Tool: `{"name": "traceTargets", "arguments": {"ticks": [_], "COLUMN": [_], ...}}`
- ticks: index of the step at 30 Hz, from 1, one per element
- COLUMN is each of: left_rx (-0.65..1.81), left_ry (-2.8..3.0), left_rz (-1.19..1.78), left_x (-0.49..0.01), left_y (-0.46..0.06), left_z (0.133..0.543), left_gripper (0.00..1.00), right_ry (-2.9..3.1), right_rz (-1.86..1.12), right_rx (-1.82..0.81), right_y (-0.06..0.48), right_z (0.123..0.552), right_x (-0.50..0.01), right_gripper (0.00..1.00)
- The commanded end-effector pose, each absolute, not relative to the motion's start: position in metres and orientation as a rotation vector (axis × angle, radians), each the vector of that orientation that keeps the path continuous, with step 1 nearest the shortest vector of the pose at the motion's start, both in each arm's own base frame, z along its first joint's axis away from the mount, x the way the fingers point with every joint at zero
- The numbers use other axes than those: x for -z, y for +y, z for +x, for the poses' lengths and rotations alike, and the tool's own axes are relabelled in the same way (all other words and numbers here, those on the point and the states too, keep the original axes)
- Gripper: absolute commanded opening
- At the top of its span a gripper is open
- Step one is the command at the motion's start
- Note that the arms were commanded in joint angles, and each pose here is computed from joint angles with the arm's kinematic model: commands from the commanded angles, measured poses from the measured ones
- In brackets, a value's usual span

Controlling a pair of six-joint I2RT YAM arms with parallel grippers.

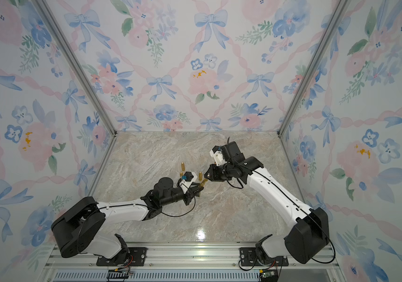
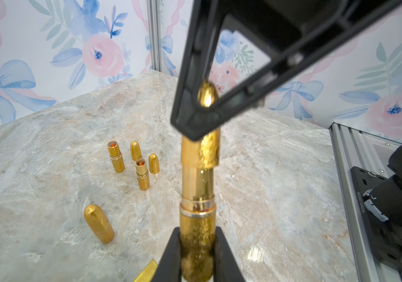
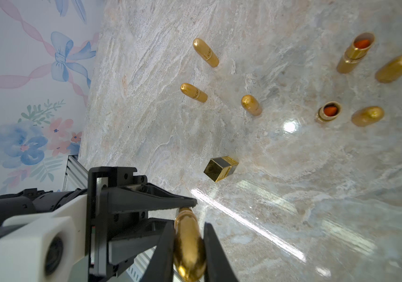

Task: Open the lipstick cap
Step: Open the cover of the lipstick, then place the cover at the center of the board.

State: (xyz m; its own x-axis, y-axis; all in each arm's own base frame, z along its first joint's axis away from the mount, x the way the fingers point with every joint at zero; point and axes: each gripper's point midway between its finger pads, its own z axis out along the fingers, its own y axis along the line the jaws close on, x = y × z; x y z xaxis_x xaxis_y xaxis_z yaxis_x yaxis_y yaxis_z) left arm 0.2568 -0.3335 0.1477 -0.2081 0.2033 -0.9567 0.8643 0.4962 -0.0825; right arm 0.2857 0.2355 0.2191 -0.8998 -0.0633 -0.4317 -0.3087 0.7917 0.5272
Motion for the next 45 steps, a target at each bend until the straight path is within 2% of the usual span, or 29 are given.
{"name": "traceTargets", "arguments": {"ticks": [1, 6, 17, 25, 45], "left_rx": [0.765, 0.783, 0.827, 0.829, 0.776], "left_ry": [1.772, 1.754, 1.704, 1.696, 1.689], "left_rz": [0.909, 0.913, 0.885, 0.870, 0.836], "left_x": [-0.131, -0.139, -0.164, -0.169, -0.173], "left_y": [-0.322, -0.323, -0.327, -0.333, -0.328], "left_z": [0.254, 0.251, 0.250, 0.252, 0.260], "left_gripper": [0.00, 0.00, 0.00, 0.00, 0.00], "right_ry": [2.552, 2.569, 2.652, 2.654, 2.651], "right_rz": [-0.259, -0.225, -0.113, -0.050, -0.077], "right_rx": [-0.826, -0.761, -0.348, -0.229, -0.091], "right_y": [0.221, 0.207, 0.159, 0.151, 0.158], "right_z": [0.287, 0.291, 0.309, 0.324, 0.346], "right_x": [-0.238, -0.225, -0.136, -0.081, -0.036], "right_gripper": [0.20, 0.20, 0.19, 0.19, 0.18]}}
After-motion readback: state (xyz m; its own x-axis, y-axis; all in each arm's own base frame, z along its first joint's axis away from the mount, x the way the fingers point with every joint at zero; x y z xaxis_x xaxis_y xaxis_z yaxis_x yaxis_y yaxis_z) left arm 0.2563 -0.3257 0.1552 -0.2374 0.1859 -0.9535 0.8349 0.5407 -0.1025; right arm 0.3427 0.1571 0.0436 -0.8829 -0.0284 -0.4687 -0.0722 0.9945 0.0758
